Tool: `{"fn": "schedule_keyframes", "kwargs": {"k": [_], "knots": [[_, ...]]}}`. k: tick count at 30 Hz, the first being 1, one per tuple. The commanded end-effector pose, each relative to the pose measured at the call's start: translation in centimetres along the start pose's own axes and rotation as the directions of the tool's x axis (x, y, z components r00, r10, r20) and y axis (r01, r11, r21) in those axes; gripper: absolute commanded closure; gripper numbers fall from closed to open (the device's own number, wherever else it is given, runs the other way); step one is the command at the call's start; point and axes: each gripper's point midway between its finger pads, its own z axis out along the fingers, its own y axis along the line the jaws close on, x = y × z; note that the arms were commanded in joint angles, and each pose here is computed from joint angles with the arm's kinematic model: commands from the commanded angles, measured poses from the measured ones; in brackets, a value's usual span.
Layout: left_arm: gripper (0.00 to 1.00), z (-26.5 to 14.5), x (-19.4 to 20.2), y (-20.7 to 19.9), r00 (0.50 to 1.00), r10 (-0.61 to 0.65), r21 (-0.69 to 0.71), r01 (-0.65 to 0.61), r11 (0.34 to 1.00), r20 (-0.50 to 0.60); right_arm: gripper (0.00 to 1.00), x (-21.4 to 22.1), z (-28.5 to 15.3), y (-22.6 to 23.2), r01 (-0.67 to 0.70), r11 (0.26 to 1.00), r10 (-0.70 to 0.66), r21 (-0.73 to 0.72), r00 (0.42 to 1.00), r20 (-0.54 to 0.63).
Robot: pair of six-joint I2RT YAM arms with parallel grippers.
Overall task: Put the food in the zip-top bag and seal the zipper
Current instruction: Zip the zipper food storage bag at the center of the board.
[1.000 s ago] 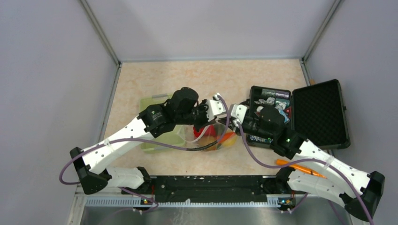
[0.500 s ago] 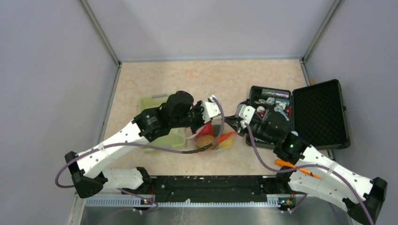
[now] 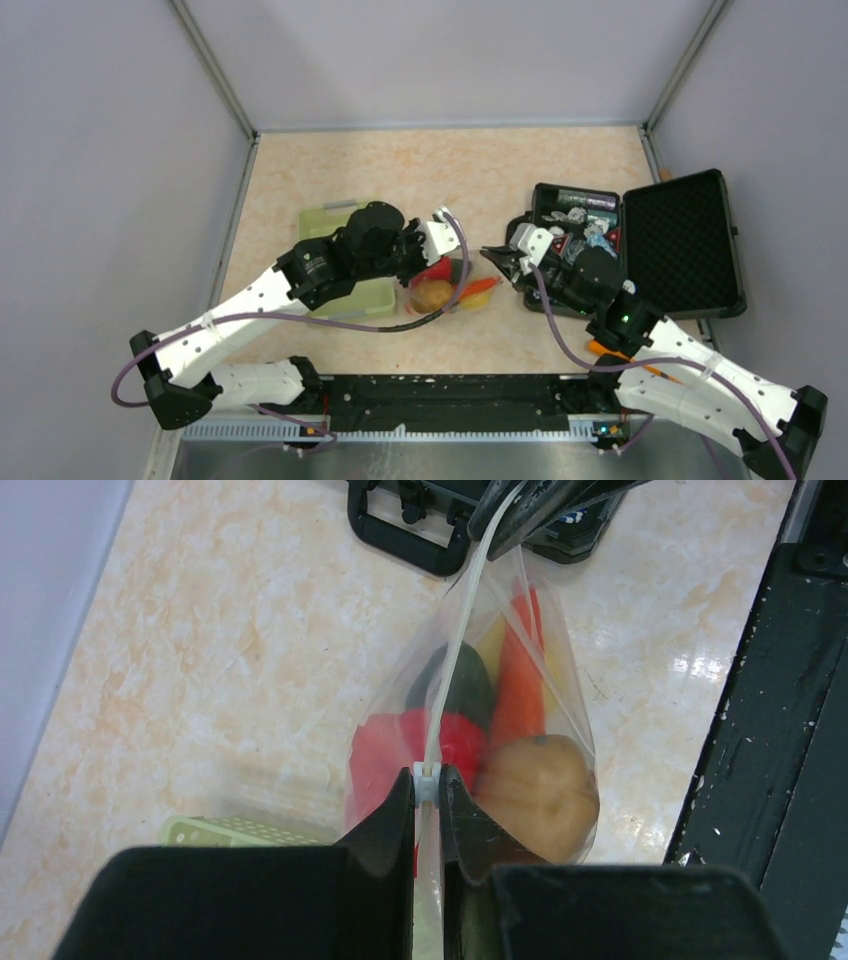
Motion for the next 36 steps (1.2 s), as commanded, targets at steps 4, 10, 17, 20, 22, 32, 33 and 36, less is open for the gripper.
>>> {"fn": "schedule_keyframes", "kwargs": {"k": [4, 10, 17, 20, 22, 32, 33, 36], "knots": [[1.00, -1.5, 0.7, 1.7, 1.000, -0.006, -0.103, 0.004, 0.995, -0.014, 1.00, -2.1, -0.8, -2.4, -0.013, 0.993, 0.005, 0.121, 0.998, 0.065], [1.00, -1.5, 0.1, 1.8, 1.000, -0.008, -0.109, 0.009, 0.994, 0.015, 1.00, -2.0, -0.5, -0.6, -0.012, 1.000, 0.010, 0.024, 0.998, 0.065], [1.00, -0.1, -0.9, 0.0, 0.999, -0.004, 0.013, 0.004, 1.000, 0.039, 0.58, -2.2, 0.3, 2.3, 0.017, 0.985, -0.012, -0.171, 0.999, 0.031], [1.00, 0.4, -1.5, -0.7, 0.999, -0.003, 0.064, 0.000, 0.998, 0.039, 0.54, -1.7, 0.7, 2.6, 0.044, 0.977, -0.046, -0.208, 0.999, -0.007], [1.00, 0.6, -2.0, -1.0, 0.999, -0.003, 0.093, -0.002, 0.996, 0.046, 0.54, -1.6, 1.2, 2.6, 0.063, 0.973, -0.070, -0.224, 0.997, -0.023], [1.00, 0.4, -3.7, -1.3, 0.995, -0.005, 0.122, -0.008, 0.992, 0.101, 0.58, -0.6, 2.2, 3.6, 0.098, 0.952, -0.112, -0.291, 0.993, -0.029], [1.00, 0.4, -3.8, -1.6, 0.994, -0.008, 0.132, -0.006, 0.991, 0.105, 0.60, -0.6, 2.2, 3.6, 0.097, 0.953, -0.108, -0.286, 0.994, -0.023], [1.00, 0.2, -3.9, -1.9, 0.993, -0.016, 0.144, -0.001, 0.990, 0.120, 0.70, -0.7, 2.2, 3.6, 0.094, 0.954, -0.101, -0.285, 0.995, -0.011]]}}
